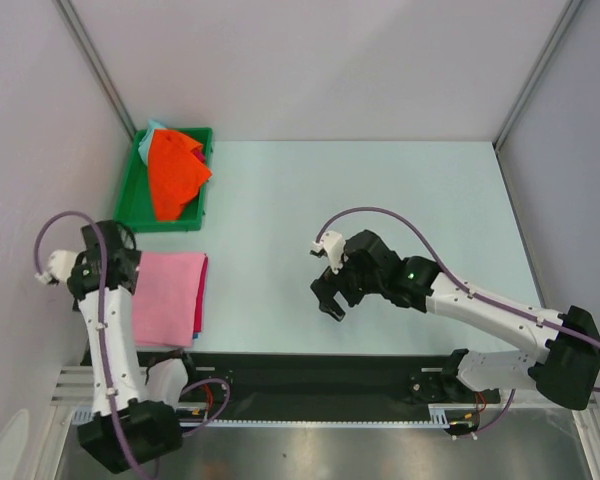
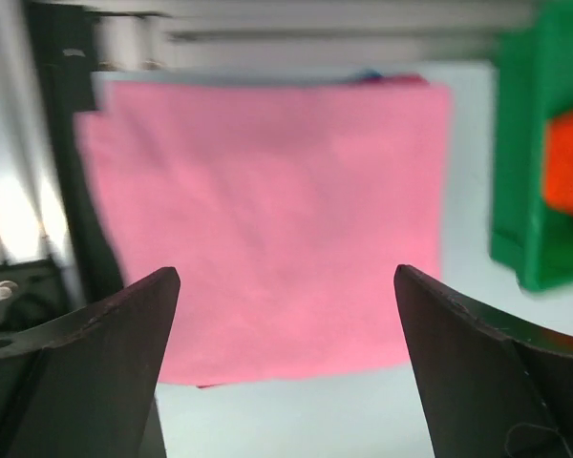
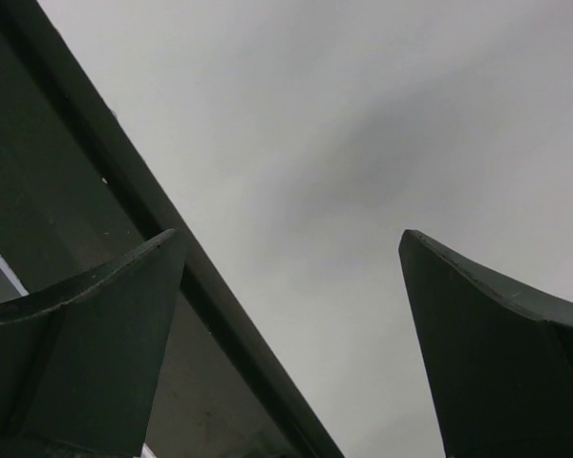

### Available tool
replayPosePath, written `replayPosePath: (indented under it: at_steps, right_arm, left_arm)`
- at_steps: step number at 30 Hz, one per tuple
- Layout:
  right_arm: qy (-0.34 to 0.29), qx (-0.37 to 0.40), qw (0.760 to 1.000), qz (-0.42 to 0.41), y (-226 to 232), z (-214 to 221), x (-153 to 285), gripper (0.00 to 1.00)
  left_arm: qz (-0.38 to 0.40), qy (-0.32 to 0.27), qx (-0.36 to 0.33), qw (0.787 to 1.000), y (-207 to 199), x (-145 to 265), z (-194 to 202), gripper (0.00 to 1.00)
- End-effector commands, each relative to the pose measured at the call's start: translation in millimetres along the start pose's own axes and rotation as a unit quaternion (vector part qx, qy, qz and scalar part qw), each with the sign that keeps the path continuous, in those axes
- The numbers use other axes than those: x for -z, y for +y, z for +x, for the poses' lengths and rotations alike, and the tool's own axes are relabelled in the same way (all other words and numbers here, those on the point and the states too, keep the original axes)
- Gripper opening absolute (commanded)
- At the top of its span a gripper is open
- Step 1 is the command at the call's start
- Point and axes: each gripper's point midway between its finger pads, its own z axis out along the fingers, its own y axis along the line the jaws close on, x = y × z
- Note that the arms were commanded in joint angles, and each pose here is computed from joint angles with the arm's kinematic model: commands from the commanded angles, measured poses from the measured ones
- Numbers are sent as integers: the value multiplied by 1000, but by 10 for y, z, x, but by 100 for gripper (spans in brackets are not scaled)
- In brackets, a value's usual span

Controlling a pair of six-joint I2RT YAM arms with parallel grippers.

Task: Fold and stack the t-shirts
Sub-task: Neatly place the folded tshirt to the corner, then reset both grippers

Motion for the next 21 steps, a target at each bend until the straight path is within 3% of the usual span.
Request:
replayPosePath:
  at_steps: [1, 3, 6, 7, 9, 10, 11, 12, 13, 14, 15, 16, 17, 18, 19, 21]
  right_arm:
    - [-39, -27, 999, 11, -42, -228, 40, 100]
    - [-64, -76, 995, 20, -84, -336, 80, 100]
    - [-117, -173, 978, 19, -164, -485, 175, 100]
    - [-138, -205, 969, 21, -221, -481, 164, 100]
    - [-181, -285, 941, 15, -233, -518, 291, 100]
    - [-209, -309, 928, 8, -256, -568, 341, 100]
    - [-196, -346, 917, 20, -336, -282, 241, 100]
    - [-204, -413, 887, 8, -336, -233, 252, 100]
    - [-237, -432, 870, -16, -319, -258, 364, 100]
    - [-235, -471, 850, -20, -379, 1, 264, 100]
    - [-240, -521, 818, -43, -340, 77, 275, 100]
    - [-281, -539, 792, -67, -334, 10, 409, 100]
    - [-298, -555, 773, -78, -334, 47, 453, 100]
    - [-293, -579, 758, -65, -374, 337, 321, 100]
    - [-328, -596, 727, -94, -357, 262, 473, 100]
    - [-338, -618, 705, -88, -408, 483, 408, 100]
  left_arm:
    - [164, 74, -82, 980, -718, 289, 533, 100]
    - [226, 110, -120, 960, -1020, 478, 849, 100]
    - [336, 144, -231, 902, -1319, 980, 1465, 100]
    - [391, 152, -282, 863, -1357, 1262, 1739, 100]
    - [427, 173, -327, 825, -1227, 1452, 2043, 100]
    - [457, 194, -355, 792, -1095, 1621, 2240, 100]
    - [489, 208, -357, 768, -1068, 1754, 2344, 100]
    - [492, 236, -374, 750, -856, 1658, 2543, 100]
    - [547, 281, -344, 710, -751, 1968, 2597, 100]
    - [568, 314, -334, 684, -621, 2054, 2673, 100]
    - [562, 344, -337, 673, -360, 1852, 2850, 100]
    - [616, 383, -288, 625, -284, 2168, 2759, 100]
    - [628, 397, -269, 612, -194, 2181, 2742, 100]
    - [619, 414, -266, 612, -34, 1996, 2848, 100]
    - [662, 422, -219, 580, -5, 2194, 2667, 100]
    - [677, 439, -198, 557, 133, 2145, 2680, 100]
